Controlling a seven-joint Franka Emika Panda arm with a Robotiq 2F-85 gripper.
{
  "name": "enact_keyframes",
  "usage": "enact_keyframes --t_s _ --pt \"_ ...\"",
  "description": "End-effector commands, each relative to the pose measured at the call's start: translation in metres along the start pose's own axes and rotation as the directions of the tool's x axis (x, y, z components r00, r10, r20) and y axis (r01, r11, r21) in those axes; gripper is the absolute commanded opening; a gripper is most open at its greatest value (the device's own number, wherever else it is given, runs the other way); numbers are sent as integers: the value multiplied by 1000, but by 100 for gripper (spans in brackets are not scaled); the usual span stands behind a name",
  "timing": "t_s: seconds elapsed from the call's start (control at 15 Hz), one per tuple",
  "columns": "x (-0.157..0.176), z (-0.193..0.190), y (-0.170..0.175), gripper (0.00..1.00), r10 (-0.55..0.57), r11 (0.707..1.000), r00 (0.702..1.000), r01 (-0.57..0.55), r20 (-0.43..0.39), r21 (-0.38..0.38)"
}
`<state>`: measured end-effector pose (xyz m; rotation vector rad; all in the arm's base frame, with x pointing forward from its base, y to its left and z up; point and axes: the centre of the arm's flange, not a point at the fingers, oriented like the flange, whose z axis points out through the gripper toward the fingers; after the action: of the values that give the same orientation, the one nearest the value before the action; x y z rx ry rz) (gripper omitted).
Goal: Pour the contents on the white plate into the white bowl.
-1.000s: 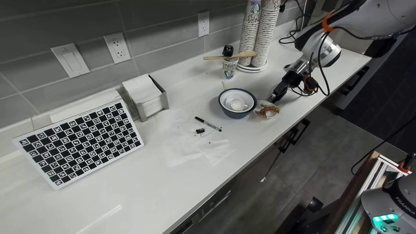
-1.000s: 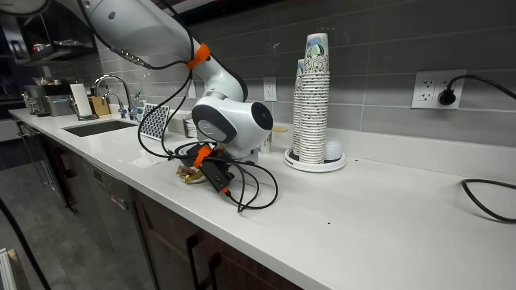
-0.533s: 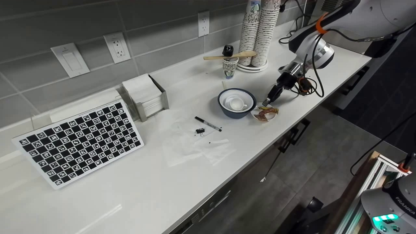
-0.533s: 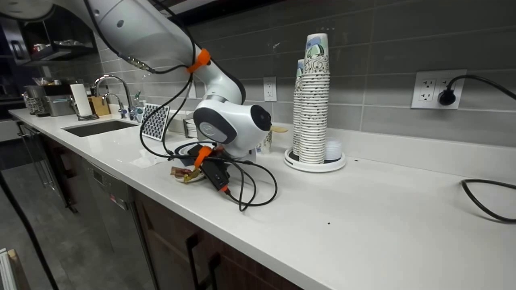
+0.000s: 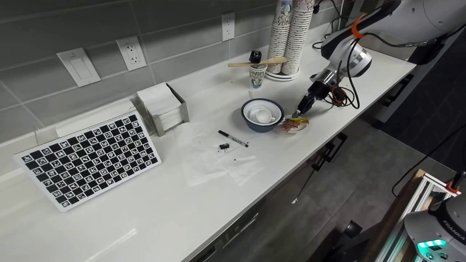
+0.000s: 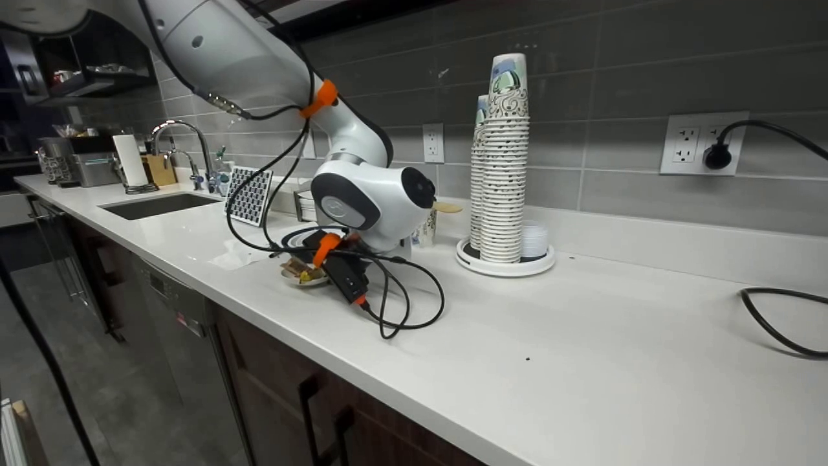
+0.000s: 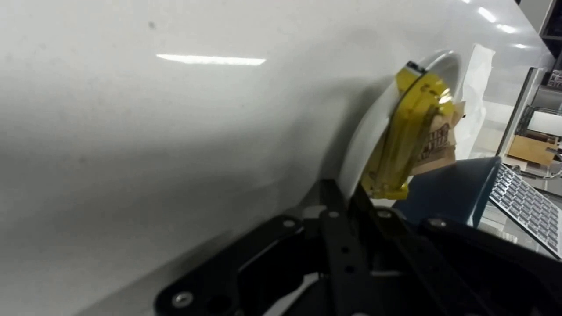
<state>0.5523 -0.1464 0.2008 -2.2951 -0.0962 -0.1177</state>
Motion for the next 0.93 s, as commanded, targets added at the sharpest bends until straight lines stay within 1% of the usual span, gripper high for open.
enact_keyframes --t_s 0.0,0.27,0.47,0.67,0.87 --pt "4 -24 15 3 43 999 995 -46 -85 -30" --pt "-11 -61 28 3 68 995 974 -81 -215 -50" --pt "-16 -76 27 3 103 992 959 -119 -264 -46" --pt "-15 -88 18 3 125 989 945 -143 -303 -35" --pt "-11 -105 -4 3 114 989 929 -139 -352 -47"
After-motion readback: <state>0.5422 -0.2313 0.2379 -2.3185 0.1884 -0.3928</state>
